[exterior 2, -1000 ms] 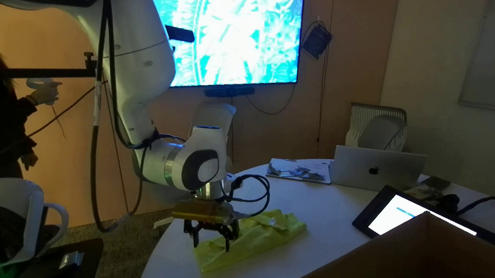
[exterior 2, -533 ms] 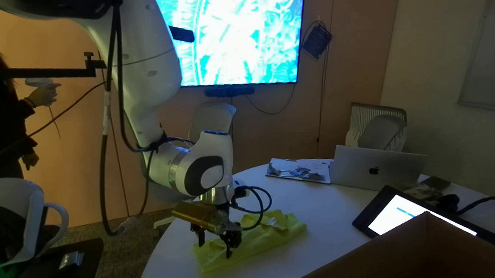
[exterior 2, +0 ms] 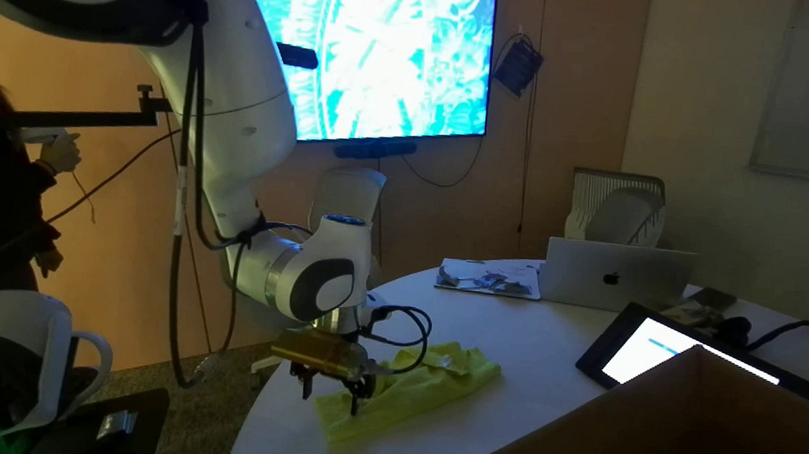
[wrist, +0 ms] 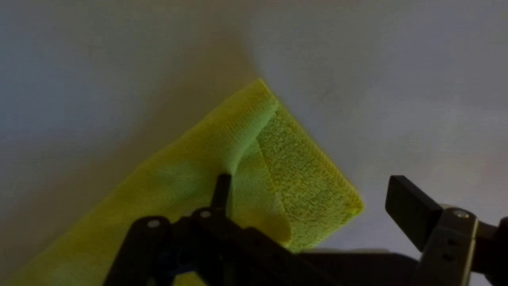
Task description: Put the marker on the towel, fold the towel twice, put the towel inside the box
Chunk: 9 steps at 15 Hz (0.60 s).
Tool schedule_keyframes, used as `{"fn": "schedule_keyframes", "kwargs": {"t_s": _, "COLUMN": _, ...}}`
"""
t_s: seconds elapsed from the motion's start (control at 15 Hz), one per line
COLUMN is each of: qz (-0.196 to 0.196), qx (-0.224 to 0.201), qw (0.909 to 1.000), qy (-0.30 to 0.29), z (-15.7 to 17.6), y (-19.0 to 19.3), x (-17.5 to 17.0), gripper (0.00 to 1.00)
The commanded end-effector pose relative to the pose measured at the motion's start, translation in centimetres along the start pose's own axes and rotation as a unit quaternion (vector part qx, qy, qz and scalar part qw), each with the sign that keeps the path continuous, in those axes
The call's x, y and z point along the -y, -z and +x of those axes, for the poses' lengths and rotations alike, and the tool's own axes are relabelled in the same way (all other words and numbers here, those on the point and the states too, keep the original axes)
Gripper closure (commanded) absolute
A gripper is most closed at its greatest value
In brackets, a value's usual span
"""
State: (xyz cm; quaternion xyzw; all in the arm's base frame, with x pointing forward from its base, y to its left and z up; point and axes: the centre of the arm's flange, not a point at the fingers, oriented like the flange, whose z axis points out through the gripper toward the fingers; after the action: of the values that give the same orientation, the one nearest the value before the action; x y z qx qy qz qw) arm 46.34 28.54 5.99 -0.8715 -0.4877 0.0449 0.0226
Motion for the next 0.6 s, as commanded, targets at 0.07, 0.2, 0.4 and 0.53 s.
{"fn": "schedule_keyframes", "kwargs": {"t_s": 0.07, "qz": -0.005, "qx": -0.027, "qw": 0.999, "qy": 0.037, "z": -0.1, "y": -0.2, "x": 0.1, "gripper": 0.0}}
{"fn": "schedule_keyframes", "kwargs": {"t_s": 0.2, "qz": -0.014, "qx": -0.035, "qw": 0.9983, "qy": 0.045, "z": 0.0, "y": -0.6, "x": -0.2, "gripper": 0.0}}
{"fn": "schedule_keyframes", "kwargs": {"t_s": 0.4, "qz": -0.023, "qx": -0.047, "qw": 0.9967, "qy": 0.063, "z": -0.1, "y": -1.2, "x": -0.5, "gripper": 0.0}}
{"fn": "schedule_keyframes", "kwargs": {"t_s": 0.53, "qz": -0.029, "qx": -0.049, "qw": 0.9954, "qy": 0.077, "z": -0.2, "y": -1.9, "x": -0.6, "gripper": 0.0}}
